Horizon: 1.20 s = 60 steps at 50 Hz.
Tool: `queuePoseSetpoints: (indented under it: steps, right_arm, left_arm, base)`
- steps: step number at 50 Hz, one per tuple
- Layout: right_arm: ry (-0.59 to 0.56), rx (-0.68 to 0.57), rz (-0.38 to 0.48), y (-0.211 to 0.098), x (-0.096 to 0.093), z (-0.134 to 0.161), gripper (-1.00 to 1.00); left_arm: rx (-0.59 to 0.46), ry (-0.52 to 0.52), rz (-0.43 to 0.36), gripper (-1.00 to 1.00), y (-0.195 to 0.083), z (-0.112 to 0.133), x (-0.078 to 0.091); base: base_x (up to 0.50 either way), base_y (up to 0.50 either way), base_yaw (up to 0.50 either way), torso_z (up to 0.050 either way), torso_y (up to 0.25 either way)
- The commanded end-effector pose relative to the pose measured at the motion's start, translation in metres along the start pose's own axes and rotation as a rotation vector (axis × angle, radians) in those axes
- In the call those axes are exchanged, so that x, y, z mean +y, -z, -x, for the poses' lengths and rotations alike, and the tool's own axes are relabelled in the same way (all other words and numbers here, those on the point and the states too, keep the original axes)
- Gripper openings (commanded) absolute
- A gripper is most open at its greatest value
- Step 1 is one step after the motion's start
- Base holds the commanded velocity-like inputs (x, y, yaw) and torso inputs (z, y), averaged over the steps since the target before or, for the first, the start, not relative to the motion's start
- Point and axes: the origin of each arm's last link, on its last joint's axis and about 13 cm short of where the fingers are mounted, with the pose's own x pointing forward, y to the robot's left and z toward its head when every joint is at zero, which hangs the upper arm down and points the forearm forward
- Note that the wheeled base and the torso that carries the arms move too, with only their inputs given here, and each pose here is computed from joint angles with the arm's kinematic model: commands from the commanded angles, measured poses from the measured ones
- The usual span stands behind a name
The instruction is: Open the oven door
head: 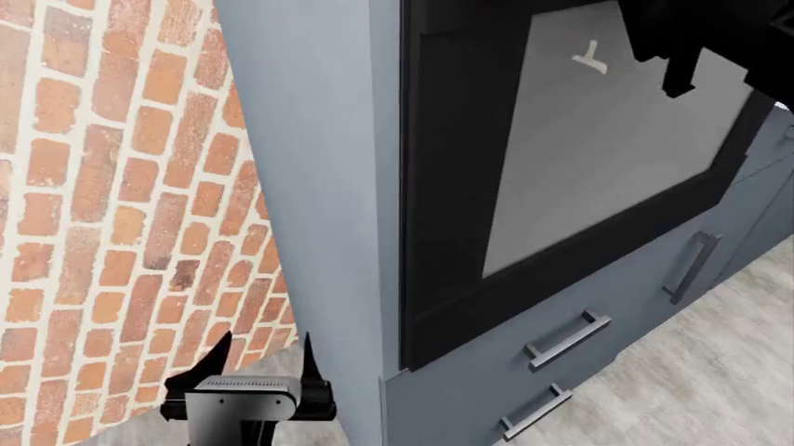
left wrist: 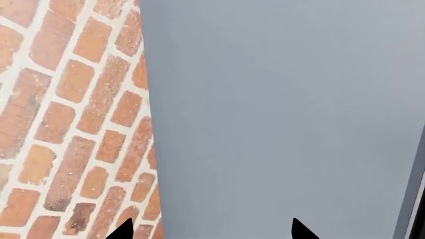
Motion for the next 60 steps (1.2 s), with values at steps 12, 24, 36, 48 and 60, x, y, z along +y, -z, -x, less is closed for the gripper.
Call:
queuePoseSetpoints:
  steps: [12, 24, 36, 48, 60]
  right_arm:
    - [0.078, -0.033, 0.048, -0.004, -0.006, 0.030, -1.00]
    - [0.109, -0.078, 0.056, -0.007, -0.010, 0.055, -1.00]
    - [0.146, -0.116, 0.094, -0.009, -0.004, 0.085, -1.00]
    - [0.249, -0.159, 0.122, -0.004, -0.009, 0.124, -1.00]
    - [0.330, -0.172, 0.157, -0.002, -0.011, 0.152, -1.00]
  left_arm:
    - [-0.005, 0.007, 0.002, 1.00, -0.002, 0.001, -0.002]
    - [-0.007, 0.018, 0.007, 1.00, -0.001, 0.002, -0.004]
    - [-0.007, 0.028, 0.013, 1.00, -0.002, 0.002, -0.006]
    - [-0.006, 0.049, 0.015, 1.00, 0.000, 0.003, -0.012]
    - [-0.013, 0.048, 0.032, 1.00, -0.001, 0.006, -0.010]
  base:
    - [0.00, 0.00, 0.00, 0.000, 0.000]
    - [0.00, 0.00, 0.00, 0.000, 0.000]
    - [0.00, 0.00, 0.00, 0.000, 0.000]
    - [0.00, 0.00, 0.00, 0.000, 0.000]
    - [0.00, 0.00, 0.00, 0.000, 0.000]
